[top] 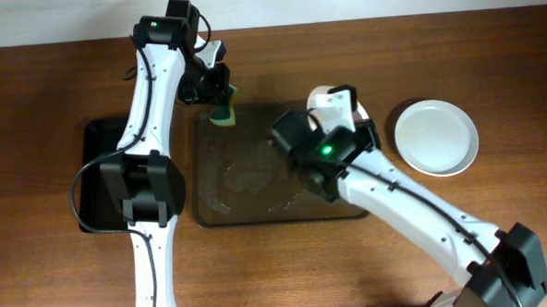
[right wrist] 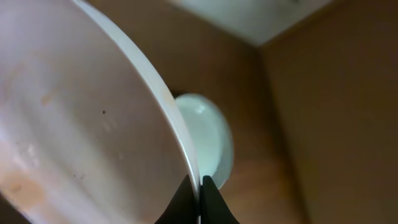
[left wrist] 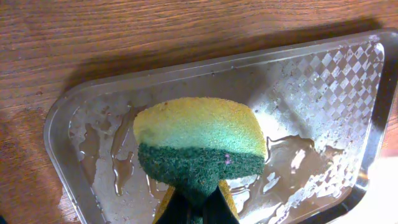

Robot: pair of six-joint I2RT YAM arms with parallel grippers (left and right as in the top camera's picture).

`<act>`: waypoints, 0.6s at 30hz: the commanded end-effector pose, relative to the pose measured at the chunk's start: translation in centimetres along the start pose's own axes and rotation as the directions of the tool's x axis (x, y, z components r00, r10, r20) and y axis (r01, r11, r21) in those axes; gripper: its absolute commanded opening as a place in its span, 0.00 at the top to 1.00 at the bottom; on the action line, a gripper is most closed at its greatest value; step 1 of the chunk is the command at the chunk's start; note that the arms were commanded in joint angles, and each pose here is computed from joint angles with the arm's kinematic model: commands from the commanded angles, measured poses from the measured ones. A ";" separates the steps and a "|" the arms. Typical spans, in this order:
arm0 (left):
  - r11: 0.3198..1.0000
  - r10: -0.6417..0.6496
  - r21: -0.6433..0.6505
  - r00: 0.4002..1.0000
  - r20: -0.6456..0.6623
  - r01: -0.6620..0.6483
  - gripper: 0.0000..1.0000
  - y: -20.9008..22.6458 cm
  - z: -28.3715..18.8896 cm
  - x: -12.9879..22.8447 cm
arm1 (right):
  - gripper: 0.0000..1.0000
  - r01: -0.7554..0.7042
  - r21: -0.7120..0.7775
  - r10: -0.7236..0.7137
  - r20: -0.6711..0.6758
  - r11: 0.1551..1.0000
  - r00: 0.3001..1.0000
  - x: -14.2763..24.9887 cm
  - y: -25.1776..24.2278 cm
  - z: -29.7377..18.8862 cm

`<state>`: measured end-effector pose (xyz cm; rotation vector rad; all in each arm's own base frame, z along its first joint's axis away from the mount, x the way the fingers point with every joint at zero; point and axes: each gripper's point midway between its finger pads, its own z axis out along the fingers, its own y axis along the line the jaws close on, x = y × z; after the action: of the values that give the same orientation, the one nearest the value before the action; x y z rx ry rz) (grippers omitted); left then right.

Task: Clean dirty plates on tray and stack at the side
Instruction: 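Carry the plate right with the right gripper and stack it on the plates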

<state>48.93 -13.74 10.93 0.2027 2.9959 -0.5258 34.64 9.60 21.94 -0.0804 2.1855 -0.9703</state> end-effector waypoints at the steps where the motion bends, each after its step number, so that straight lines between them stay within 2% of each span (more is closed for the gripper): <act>1: 1.000 -0.004 -0.003 1.000 0.018 0.004 0.99 0.1 -0.5 -0.3 | 0.96 -0.045 0.197 0.008 0.185 0.979 0.983 -2.7 -3.7 -2.4; 6: 1.000 -0.004 -0.003 1.000 0.018 0.004 0.99 0.1 -0.5 -0.3 | 0.96 -0.063 0.289 -0.021 0.280 0.955 0.960 -4.0 -4.8 -4.3; 9: 1.000 -0.005 -0.022 1.000 0.018 0.005 0.99 0.4 -0.5 -0.3 | 0.96 -0.079 0.284 -0.005 0.285 0.956 0.959 -4.1 -4.8 -4.3; 12: 1.000 -0.006 -0.026 1.000 0.016 0.006 0.99 0.4 -0.5 -0.3 | 0.96 -0.134 0.218 0.073 0.267 0.967 0.961 -3.6 -4.0 -3.8; 14: 1.000 -0.006 -0.026 1.000 0.015 0.007 0.99 0.4 -0.5 -0.2 | 0.96 -0.115 0.098 0.098 0.166 0.989 0.981 -2.2 -1.9 -2.7; 16: 1.000 -0.007 -0.026 1.000 0.012 0.007 0.99 0.5 -0.5 -0.2 | 0.96 -0.156 -0.096 0.151 -0.056 0.983 0.987 0.6 1.0 -0.5; 18: 1.000 -0.007 -0.026 1.000 0.013 0.007 0.99 0.4 -0.5 -0.2 | 0.96 -0.245 -0.221 0.182 -0.269 0.944 0.946 3.0 2.4 1.5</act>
<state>48.93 -13.38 10.80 0.2006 3.0025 -0.4924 34.64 9.80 21.80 0.0215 2.1770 -0.9031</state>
